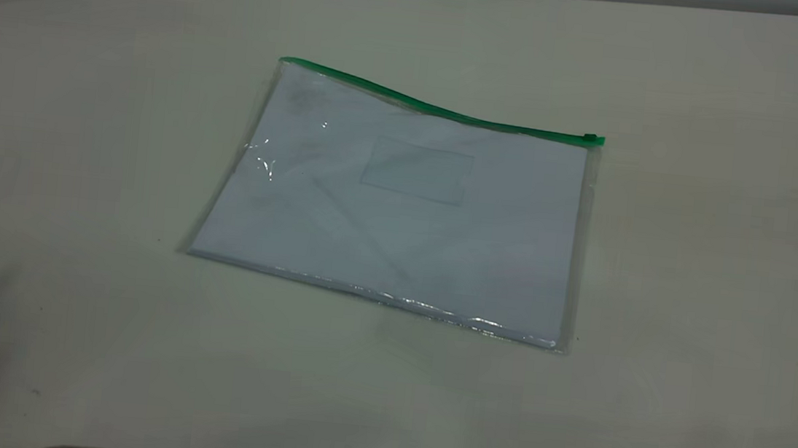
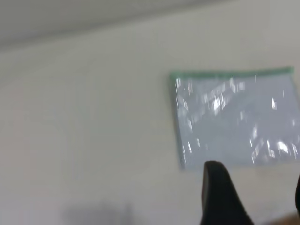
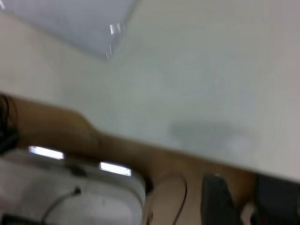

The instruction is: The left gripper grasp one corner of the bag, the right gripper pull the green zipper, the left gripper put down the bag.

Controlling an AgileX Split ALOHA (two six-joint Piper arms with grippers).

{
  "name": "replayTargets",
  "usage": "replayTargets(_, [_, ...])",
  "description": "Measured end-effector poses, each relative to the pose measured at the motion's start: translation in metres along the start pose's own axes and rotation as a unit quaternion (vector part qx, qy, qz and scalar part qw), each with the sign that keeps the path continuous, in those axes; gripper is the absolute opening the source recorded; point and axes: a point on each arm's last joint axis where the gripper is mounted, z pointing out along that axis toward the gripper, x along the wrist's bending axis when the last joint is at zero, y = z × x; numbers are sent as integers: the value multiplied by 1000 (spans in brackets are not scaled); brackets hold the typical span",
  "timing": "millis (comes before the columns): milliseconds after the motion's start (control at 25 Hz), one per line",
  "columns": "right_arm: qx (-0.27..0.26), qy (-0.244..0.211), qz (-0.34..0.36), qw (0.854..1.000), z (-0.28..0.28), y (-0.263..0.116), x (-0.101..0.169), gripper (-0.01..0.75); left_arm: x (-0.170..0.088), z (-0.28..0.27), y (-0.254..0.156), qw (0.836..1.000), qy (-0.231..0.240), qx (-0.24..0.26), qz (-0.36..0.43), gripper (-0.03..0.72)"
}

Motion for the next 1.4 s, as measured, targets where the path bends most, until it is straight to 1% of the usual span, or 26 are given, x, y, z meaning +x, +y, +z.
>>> replayTargets(160, [41,-12,15,999,23,-31,-1,439,1,31,-45,996,-16,75,-37,447])
replayTargets(240, [47,-20,17,999,27,-40,-1,439,-1,42,-67,993,-23,103,-50,447])
replayTargets(280, [45,-24,18,999,29,-44,-2,439,-1,47,-78,991,-25,118,-55,447])
replayTargets(360, [21,-34,28,999,33,-46,-3,439,-2,56,-98,987,-26,146,-62,447])
replayTargets(440, [-1,-39,46,998,40,-48,-4,439,-2,60,-115,984,-14,167,-62,447])
replayTargets(640, [-4,-49,68,996,44,-51,-5,436,-1,62,-155,975,40,204,-81,447])
replayTargets(800, [-3,-55,81,995,44,-51,-6,436,-3,56,-184,971,91,202,-92,447])
replayTargets(880, [0,-54,86,995,44,-52,-6,436,-5,55,-196,972,106,184,-99,447])
replayTargets(1040, [12,-75,79,994,44,-55,-10,436,-10,55,-213,976,116,151,-102,447])
replayTargets(1120, [6,-82,83,993,44,-54,-11,435,-13,52,-217,978,120,136,-99,447])
replayTargets(1240, [-6,-84,91,992,44,-52,-12,435,-15,47,-220,981,126,113,-95,447])
replayTargets(1400, [-6,-83,92,992,44,-52,-12,435,-19,41,-224,984,131,84,-91,447])
